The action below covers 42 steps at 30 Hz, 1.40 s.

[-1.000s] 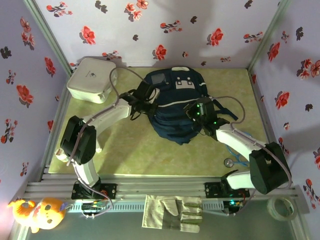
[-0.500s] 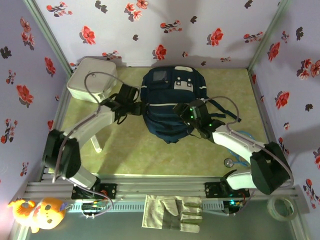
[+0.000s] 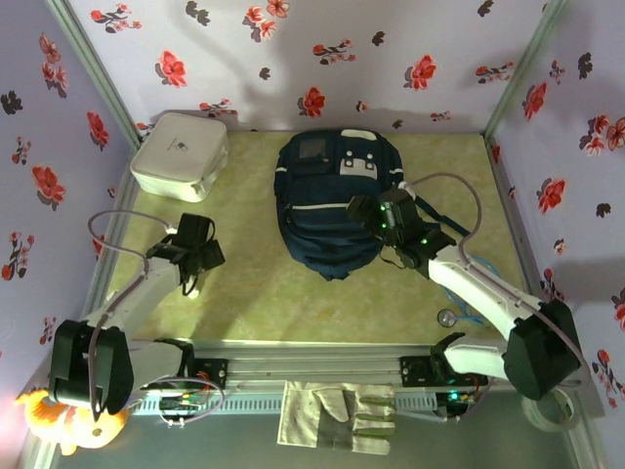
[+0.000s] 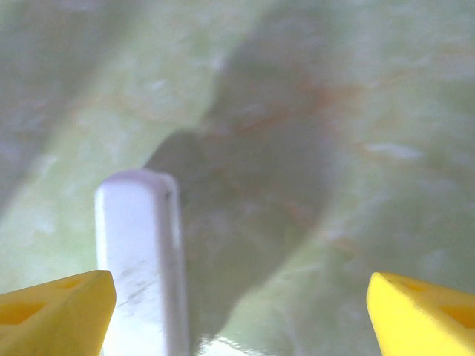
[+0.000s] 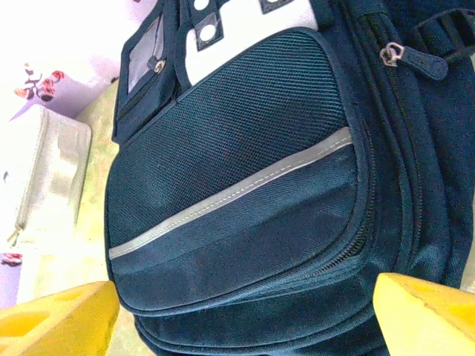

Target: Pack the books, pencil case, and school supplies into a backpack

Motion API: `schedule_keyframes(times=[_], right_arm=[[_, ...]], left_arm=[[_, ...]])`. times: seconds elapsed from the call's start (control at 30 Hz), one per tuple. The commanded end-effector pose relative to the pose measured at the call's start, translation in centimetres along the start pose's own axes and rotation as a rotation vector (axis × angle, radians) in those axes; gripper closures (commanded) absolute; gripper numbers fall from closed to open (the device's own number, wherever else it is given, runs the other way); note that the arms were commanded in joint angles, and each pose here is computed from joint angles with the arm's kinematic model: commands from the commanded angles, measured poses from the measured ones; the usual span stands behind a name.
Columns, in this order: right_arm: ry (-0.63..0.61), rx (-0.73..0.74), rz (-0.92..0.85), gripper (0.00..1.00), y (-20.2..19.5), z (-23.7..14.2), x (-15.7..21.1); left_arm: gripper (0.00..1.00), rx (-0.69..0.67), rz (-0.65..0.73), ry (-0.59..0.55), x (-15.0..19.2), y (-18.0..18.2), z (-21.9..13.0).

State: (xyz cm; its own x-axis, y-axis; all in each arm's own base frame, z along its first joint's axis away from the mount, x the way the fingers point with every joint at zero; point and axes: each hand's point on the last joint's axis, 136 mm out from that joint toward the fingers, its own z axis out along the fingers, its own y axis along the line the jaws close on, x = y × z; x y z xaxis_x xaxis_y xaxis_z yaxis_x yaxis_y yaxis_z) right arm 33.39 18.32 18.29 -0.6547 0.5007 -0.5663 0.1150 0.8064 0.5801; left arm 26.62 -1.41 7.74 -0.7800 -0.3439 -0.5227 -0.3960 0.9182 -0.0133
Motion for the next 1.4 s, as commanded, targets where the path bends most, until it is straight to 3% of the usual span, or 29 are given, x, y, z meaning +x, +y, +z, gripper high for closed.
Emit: schedule_keyframes(times=[0.0, 0.33, 0.8, 1.0, 1.13, 1.37], right_arm=[[0.016, 0.012, -0.094, 0.10, 0.9, 0.2, -0.7], [0.063, 0.036, -0.127, 0.10, 0.8, 1.2, -0.2], [0.065, 0.067, -0.135, 0.12, 0.0, 1.1, -0.8], [0.107, 0.137, -0.418, 0.15, -0.5, 1.2, -1.4], [0.175, 0.264, -0.635, 0.15, -1.6, 1.1, -2.5], [0.344, 0.062, -0.974, 0.16, 0.9, 1.7, 0.5]], left_arm=[[0.15, -0.074, -0.080, -0.034, -0.1, 2.4, 0.0], [0.36, -0.116, -0.133, 0.079, 1.5, 3.7, 2.2], [0.69, -0.103, -0.146, 0.099, 1.6, 3.7, 3.1], [0.71, 0.064, -0.116, 0.081, -0.1, 0.5, 1.1], [0.72, 0.174, -0.057, 0.057, -1.5, -2.9, -1.1], [0.72, 0.355, 0.049, 0.028, -2.6, -9.7, -4.3]])
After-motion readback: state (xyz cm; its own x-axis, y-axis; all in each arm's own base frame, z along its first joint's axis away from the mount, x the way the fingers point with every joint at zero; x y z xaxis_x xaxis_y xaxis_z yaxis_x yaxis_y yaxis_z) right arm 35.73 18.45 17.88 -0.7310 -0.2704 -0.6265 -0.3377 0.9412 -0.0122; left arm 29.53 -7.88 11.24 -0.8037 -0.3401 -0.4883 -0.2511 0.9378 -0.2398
